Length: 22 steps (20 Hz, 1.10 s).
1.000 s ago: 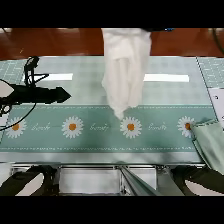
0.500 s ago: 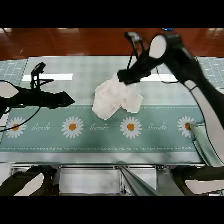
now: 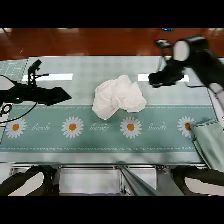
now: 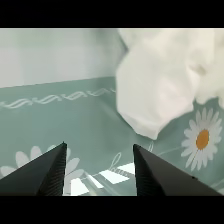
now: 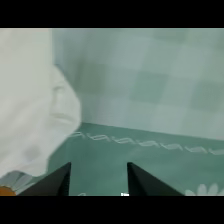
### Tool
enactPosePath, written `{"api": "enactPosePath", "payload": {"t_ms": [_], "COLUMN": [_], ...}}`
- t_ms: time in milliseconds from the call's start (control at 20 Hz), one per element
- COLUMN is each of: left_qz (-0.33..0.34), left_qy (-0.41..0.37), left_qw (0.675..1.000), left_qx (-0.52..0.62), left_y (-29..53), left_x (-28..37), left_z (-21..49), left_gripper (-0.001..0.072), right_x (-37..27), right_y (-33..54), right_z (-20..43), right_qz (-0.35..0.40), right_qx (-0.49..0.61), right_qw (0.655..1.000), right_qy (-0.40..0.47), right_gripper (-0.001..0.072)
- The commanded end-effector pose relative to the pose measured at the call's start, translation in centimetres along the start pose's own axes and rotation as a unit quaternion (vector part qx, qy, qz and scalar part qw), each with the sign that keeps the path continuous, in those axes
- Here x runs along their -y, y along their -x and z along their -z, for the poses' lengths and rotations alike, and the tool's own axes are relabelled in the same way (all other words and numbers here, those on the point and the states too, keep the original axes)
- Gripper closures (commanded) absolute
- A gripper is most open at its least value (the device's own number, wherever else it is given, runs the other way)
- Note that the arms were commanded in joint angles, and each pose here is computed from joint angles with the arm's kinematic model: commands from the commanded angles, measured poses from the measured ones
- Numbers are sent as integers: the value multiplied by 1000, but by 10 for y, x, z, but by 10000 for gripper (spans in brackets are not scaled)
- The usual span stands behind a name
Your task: Fold the shirts.
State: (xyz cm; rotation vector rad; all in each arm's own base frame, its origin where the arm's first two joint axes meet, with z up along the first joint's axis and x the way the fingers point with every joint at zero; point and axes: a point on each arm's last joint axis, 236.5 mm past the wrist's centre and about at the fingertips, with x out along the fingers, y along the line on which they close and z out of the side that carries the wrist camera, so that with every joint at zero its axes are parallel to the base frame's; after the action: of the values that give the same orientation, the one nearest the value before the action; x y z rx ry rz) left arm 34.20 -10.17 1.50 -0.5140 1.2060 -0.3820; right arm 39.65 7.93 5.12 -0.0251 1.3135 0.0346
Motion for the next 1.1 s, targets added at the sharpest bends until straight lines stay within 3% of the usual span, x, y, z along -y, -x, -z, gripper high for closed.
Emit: {"api": "enactPosePath", "payload": {"t_ms": [0,150,300,750,800,850,1050], "left_qz": [71,95,95,91,93,97,130], "left_qy": [76,106,125,127,125,116,70], "left_qw": [994,986,983,984,984,984,985], "left_qx": [-38,-82,-98,-85,-89,-89,-91], "left_y": [-24,-76,-114,-167,-169,-168,-153], "left_x": [10,23,32,48,50,51,66], "left_z": [33,72,74,47,46,43,28], "left_gripper": [200,200,200,207,346,699,691], "right_x": [39,11,-4,-22,-23,-24,-45], "right_y": [-5,-46,-69,-65,-66,-68,-81], "right_z": [24,75,115,114,113,112,106], "right_qz": [-88,-181,-198,-241,-244,-246,-296], "right_qx": [62,38,-8,-6,-5,-5,-21], "right_qw": [979,954,952,945,944,944,928], "right_qy": [-175,-234,-234,-222,-220,-220,-224], "right_gripper": [300,300,300,300,300,300,301]}}
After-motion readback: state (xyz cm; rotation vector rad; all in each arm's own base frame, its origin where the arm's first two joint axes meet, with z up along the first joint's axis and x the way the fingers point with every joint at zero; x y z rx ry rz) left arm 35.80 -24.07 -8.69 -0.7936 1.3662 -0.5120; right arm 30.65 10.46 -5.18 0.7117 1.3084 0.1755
